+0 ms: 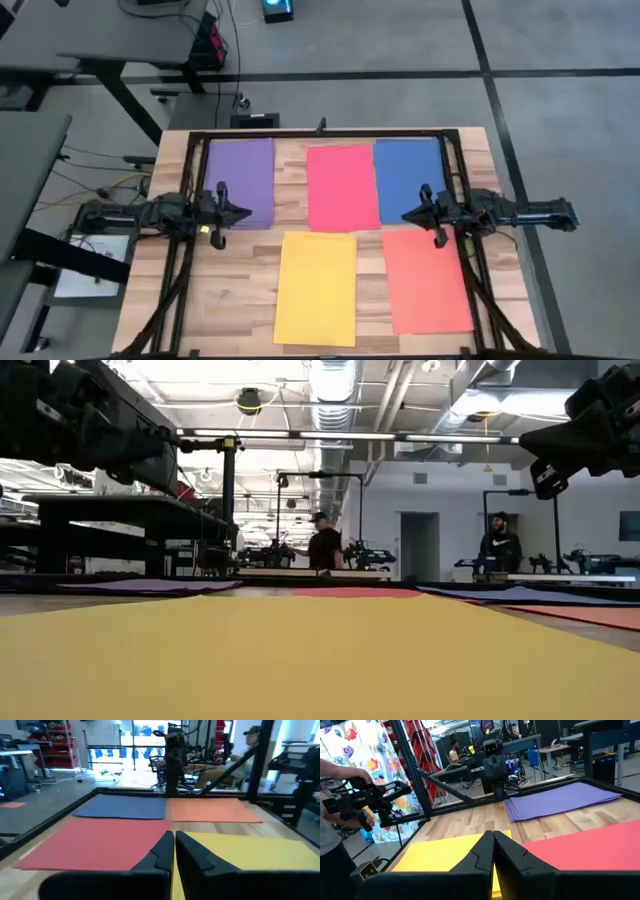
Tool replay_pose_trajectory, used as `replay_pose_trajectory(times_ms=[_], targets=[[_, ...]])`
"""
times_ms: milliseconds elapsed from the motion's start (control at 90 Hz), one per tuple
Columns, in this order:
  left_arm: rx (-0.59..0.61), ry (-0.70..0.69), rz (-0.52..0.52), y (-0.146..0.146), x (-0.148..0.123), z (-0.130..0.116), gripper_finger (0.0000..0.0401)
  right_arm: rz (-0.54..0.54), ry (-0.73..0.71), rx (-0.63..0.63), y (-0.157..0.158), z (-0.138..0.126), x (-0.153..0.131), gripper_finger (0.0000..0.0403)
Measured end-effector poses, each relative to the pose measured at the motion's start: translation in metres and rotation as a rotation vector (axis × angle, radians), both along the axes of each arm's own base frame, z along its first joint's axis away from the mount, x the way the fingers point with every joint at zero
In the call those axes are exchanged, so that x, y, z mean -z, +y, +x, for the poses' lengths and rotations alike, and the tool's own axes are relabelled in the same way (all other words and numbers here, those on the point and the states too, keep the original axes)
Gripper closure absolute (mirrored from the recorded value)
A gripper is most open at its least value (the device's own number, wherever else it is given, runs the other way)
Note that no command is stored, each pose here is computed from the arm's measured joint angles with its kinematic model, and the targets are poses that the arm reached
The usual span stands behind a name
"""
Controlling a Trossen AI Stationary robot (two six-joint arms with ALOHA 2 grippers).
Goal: Organize paper
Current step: Return to Home Position
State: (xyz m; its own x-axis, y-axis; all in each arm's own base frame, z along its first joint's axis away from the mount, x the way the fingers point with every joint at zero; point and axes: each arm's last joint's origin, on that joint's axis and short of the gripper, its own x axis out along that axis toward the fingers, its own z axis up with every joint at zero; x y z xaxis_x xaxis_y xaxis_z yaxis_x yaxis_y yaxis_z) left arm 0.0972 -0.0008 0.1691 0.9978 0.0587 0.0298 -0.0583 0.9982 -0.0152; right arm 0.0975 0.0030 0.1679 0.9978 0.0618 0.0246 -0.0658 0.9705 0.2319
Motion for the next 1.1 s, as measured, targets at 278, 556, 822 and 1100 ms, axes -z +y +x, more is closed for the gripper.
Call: replay_pose_trajectory(times_ms=[278, 556, 822, 1100], targets=[[0.000, 0.007, 0.008, 0.0013, 0.0012, 0.0002, 0.0401, 0.000, 0.000, 0.000, 0.0000, 0.0000, -0.0001, 0.0403], [0.001, 0.008, 0.009, 0.0013, 0.0015, 0.0002, 0.0401, 0.001, 0.000, -0.001, 0.0000, 0.0000, -0.0002, 0.0403], [0.001, 0.009, 0.009, 0.0014, 0.0017, 0.0003, 0.0401, 0.001, -0.001, -0.001, 0.0000, -0.0001, -0.0003, 0.0403], [0.001, 0.009, 0.009, 0.0014, 0.0019, 0.0003, 0.0401, 0.001, 0.000, -0.001, 0.0000, -0.0001, -0.0003, 0.0403]])
